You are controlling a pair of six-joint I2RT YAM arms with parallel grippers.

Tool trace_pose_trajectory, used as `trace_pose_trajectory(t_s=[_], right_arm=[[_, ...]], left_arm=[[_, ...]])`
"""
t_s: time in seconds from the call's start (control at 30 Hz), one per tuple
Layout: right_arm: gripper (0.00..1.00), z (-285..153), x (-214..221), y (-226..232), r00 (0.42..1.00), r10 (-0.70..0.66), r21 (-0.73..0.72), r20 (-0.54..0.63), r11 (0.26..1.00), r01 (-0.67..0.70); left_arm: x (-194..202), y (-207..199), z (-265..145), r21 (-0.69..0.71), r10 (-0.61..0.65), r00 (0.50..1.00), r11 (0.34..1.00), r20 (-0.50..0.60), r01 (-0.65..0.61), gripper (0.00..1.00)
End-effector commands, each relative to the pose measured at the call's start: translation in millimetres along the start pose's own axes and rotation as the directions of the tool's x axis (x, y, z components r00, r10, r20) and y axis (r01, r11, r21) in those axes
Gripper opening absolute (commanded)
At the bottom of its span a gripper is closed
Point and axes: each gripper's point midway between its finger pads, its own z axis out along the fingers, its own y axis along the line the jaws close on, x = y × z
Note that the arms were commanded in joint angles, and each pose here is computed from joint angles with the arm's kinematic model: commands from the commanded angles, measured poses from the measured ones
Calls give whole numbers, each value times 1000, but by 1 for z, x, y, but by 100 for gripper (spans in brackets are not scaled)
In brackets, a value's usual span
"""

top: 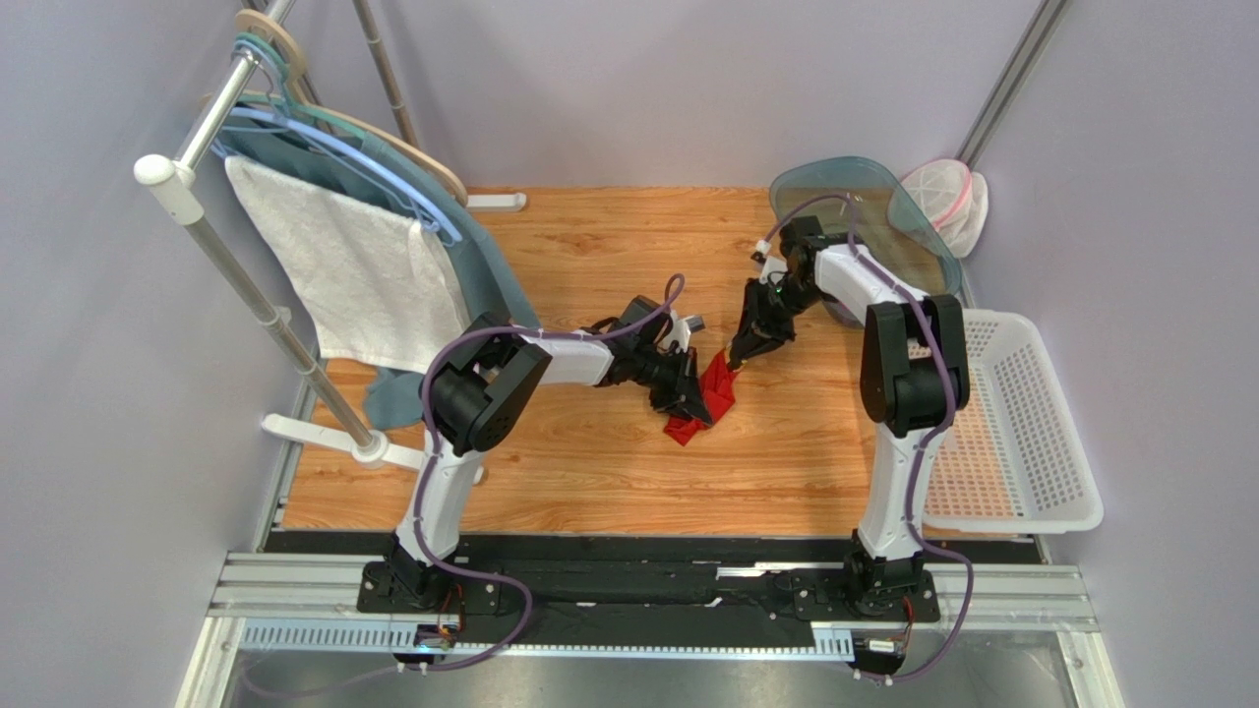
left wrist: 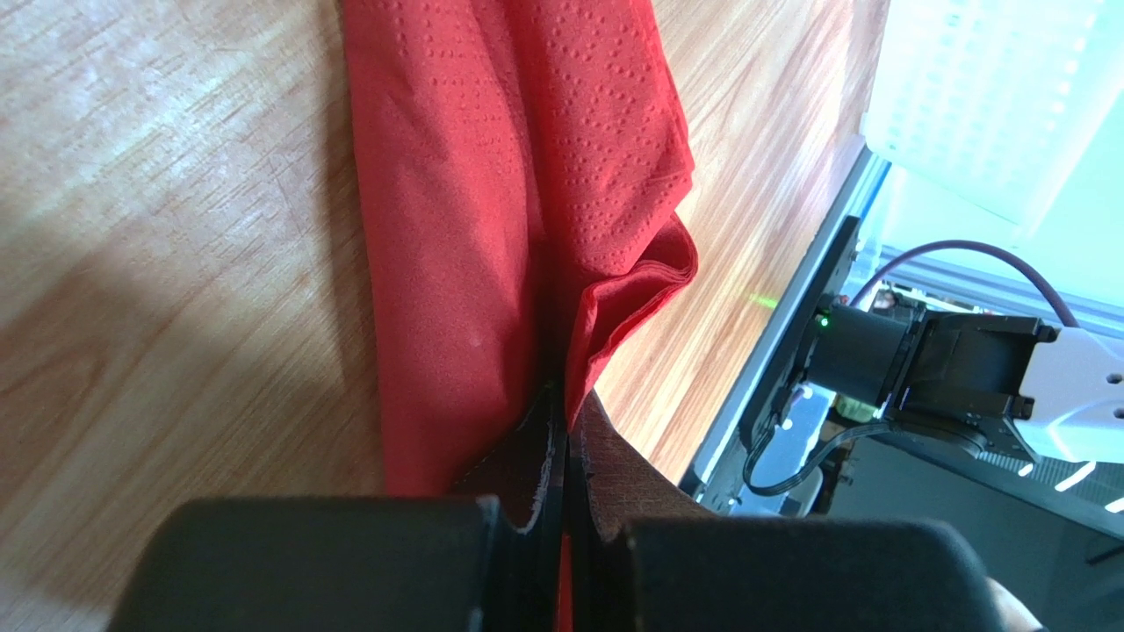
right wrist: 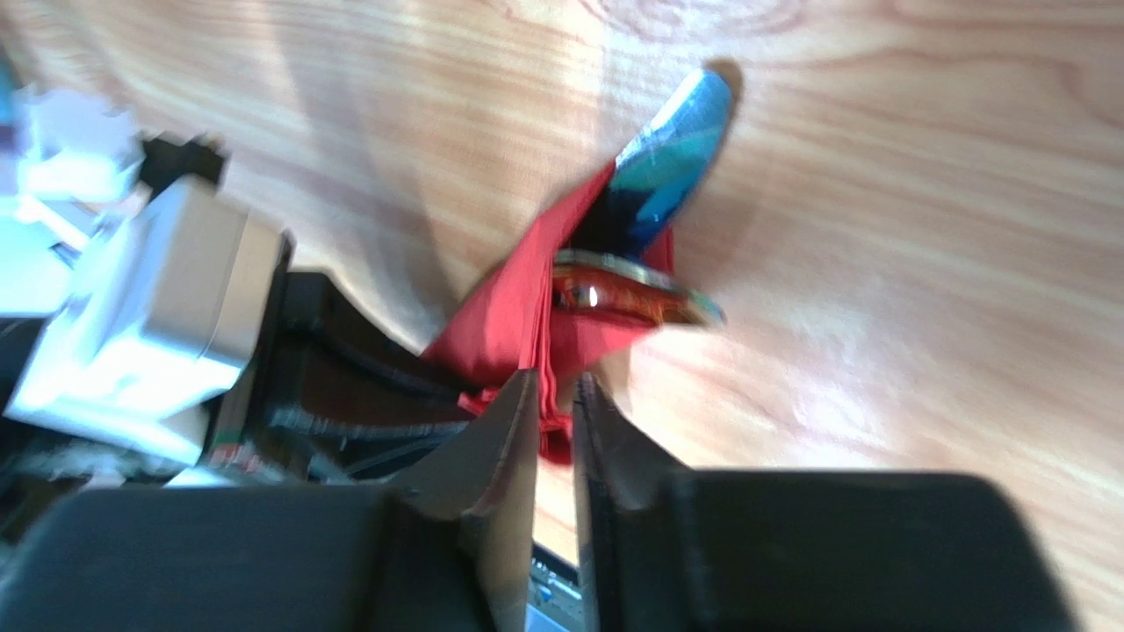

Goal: Place the utensils on the paper napkin and roll it up

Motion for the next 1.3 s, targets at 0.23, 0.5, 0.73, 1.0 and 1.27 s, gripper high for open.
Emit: trace_pose_trajectory(t_s=[0.23,0.5,0.73,1.0,1.27], right_arm=[[41,-18,15,25,998,51,-147,-41,988,-57],[45,5,23,18,996,28,-99,-80,994,-36],[31,27,29,2,995,2,-39,-101,999,-6],[15,42,31,-17,993,-17,23,-116,1000,19],[5,50,27,-30,992,-51,63,-112,996,58]], left_arm=[[18,44,10,-158,-25,999,987,-35,19,0],[16,38,10,-167,7,999,986,-34,-12,0],[9,29,8,-145,45,999,988,-25,-48,0],[1,14,1,-115,85,996,990,2,-84,0],[-21,-51,-26,20,206,974,978,97,-209,31]])
